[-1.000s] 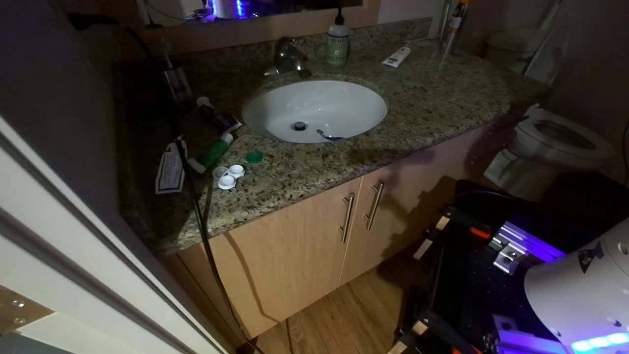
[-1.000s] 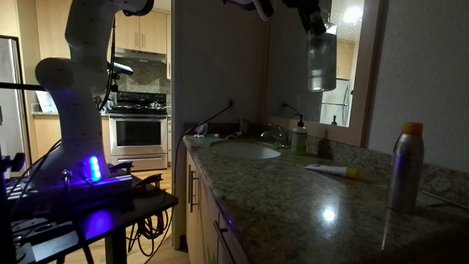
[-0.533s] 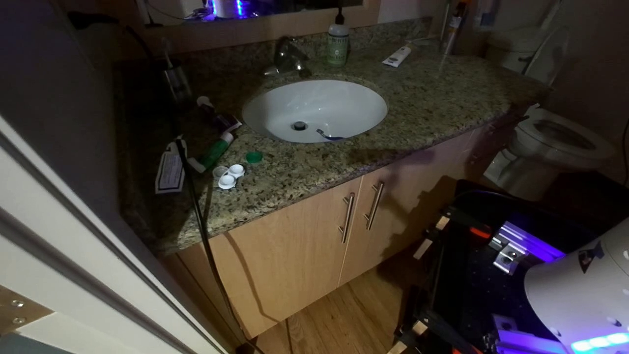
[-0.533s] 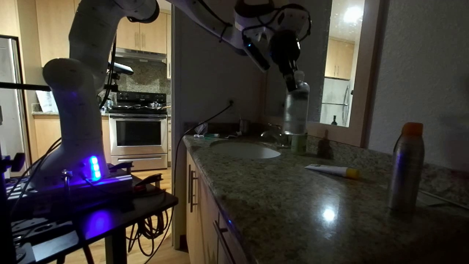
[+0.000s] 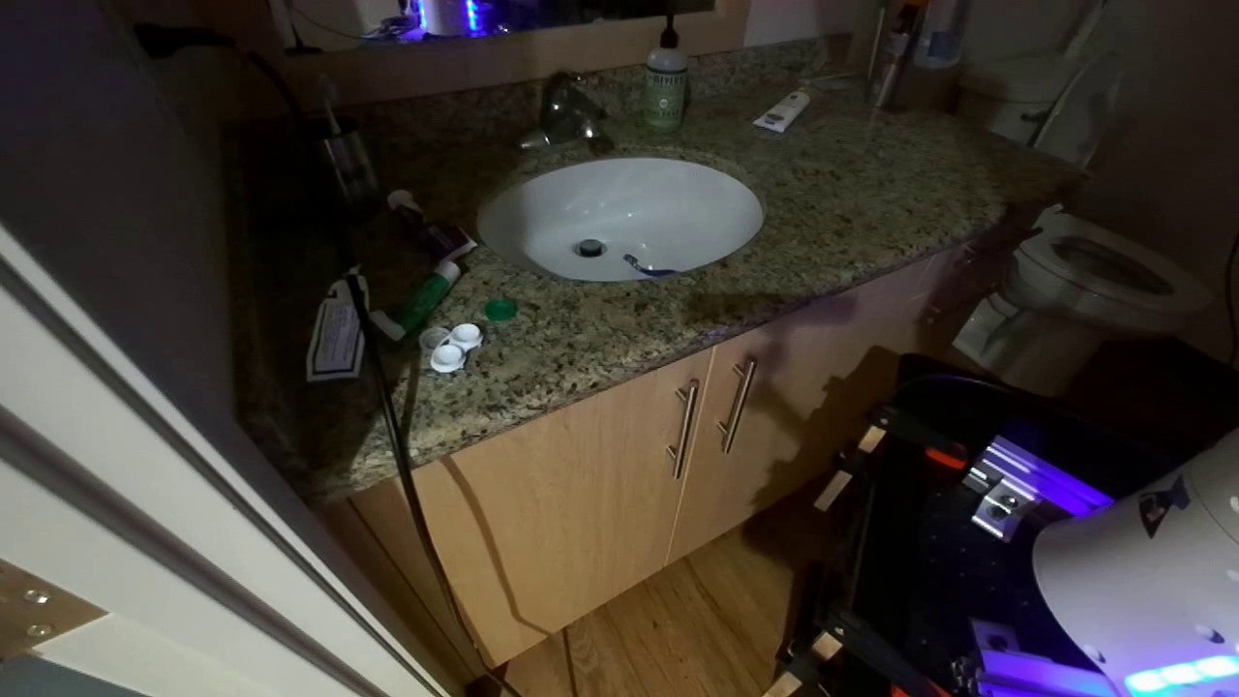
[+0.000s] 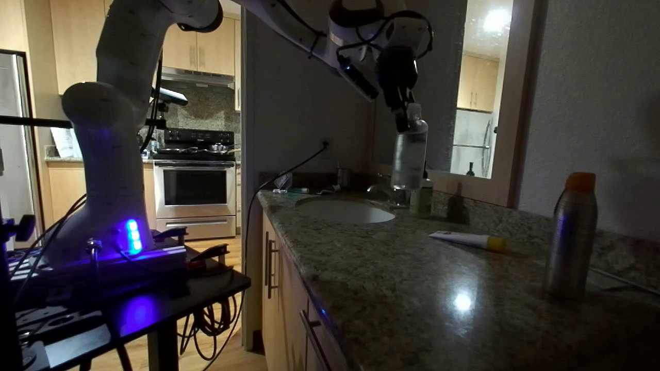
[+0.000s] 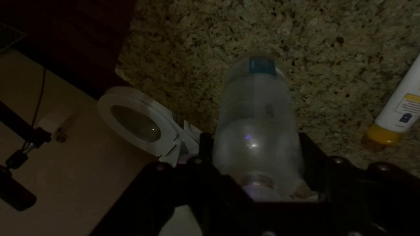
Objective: Move the clear bottle to the far right of the counter
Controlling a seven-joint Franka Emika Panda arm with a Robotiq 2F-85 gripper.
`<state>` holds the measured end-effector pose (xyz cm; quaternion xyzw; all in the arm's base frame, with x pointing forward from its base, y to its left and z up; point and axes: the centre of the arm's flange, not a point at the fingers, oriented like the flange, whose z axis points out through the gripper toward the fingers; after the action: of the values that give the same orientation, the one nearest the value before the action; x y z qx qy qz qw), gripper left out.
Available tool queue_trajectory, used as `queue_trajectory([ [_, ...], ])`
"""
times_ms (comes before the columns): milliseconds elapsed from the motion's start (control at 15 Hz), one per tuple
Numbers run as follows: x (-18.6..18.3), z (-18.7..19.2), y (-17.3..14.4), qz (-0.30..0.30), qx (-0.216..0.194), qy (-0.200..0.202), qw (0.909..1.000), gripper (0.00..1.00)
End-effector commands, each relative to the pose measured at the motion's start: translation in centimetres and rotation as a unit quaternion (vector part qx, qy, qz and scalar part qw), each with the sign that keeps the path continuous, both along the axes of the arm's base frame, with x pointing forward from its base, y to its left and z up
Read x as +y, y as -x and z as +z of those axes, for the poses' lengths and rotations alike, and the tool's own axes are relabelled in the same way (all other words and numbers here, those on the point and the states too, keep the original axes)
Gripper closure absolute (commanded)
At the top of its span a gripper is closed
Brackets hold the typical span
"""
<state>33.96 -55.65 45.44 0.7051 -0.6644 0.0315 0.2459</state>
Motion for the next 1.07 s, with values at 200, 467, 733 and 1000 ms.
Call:
queue_trajectory([
  [200,-4.6,-8.1,6.7,0.035,0.064,0.001,0.9973,0.62],
  [467,-8.4,-12.3,11.4,0.044,0.047,-0.037,0.9972,0.62],
  [733,-11.7,-13.7,15.8,0.068,0.013,-0.091,0.9935,0.62],
  [1000,-13.3,-13.6,18.5,0.085,-0.008,-0.096,0.9917,0.62],
])
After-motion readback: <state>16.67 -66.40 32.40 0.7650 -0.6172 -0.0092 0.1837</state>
